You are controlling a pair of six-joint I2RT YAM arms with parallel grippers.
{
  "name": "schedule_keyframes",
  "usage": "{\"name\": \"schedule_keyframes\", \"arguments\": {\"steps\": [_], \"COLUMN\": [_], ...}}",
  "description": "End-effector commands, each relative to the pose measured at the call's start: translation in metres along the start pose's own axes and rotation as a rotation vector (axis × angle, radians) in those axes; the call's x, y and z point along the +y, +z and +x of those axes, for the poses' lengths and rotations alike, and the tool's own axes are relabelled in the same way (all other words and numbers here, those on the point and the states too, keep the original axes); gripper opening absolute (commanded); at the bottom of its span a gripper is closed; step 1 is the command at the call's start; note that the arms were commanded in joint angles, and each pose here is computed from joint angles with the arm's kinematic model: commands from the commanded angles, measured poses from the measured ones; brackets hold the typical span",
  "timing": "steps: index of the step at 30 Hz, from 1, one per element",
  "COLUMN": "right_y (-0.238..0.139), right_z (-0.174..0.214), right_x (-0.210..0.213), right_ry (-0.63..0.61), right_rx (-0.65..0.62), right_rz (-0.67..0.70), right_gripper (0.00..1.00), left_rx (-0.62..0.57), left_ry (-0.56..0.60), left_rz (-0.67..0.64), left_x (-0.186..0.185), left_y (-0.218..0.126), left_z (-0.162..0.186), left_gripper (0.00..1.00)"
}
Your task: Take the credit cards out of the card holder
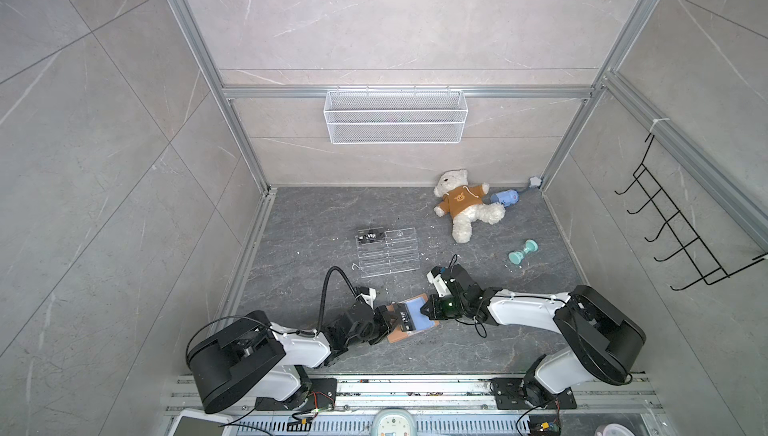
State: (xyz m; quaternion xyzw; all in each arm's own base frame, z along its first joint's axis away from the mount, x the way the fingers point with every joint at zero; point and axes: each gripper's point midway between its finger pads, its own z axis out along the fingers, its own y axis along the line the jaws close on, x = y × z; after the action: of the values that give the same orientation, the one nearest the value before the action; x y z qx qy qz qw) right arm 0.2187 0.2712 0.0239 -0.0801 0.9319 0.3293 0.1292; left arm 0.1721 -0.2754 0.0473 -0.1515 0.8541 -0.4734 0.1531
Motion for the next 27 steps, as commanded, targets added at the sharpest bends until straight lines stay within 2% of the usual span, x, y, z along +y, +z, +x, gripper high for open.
{"name": "schedule_keyframes", "arguments": {"steps": [1, 15, 27], "right_y": [-0.003, -0.021, -0.042], "right_z": [0.016, 0.001, -0.013], "right_x": [-0.014, -0.003, 0.008], "right_ry": [0.027, 0.000, -0.054], "right_rx": [0.052, 0.000, -0.042], "right_rz": [0.055, 0.067, 0.092], "right_gripper": [0.02, 0.02, 0.06], "left_rx": [-0.001, 0.001, 0.015], "left_ry": [0.061, 0.209, 0.416], "left_rz": [-0.082, -0.103, -0.180], "left_x": [0.013, -0.018, -0.049], "left_y": [-0.007, -0.030, -0.046], "left_z": [-0.001, -0.006, -0.016], "left_gripper": [0.00, 0.00, 0.00]}}
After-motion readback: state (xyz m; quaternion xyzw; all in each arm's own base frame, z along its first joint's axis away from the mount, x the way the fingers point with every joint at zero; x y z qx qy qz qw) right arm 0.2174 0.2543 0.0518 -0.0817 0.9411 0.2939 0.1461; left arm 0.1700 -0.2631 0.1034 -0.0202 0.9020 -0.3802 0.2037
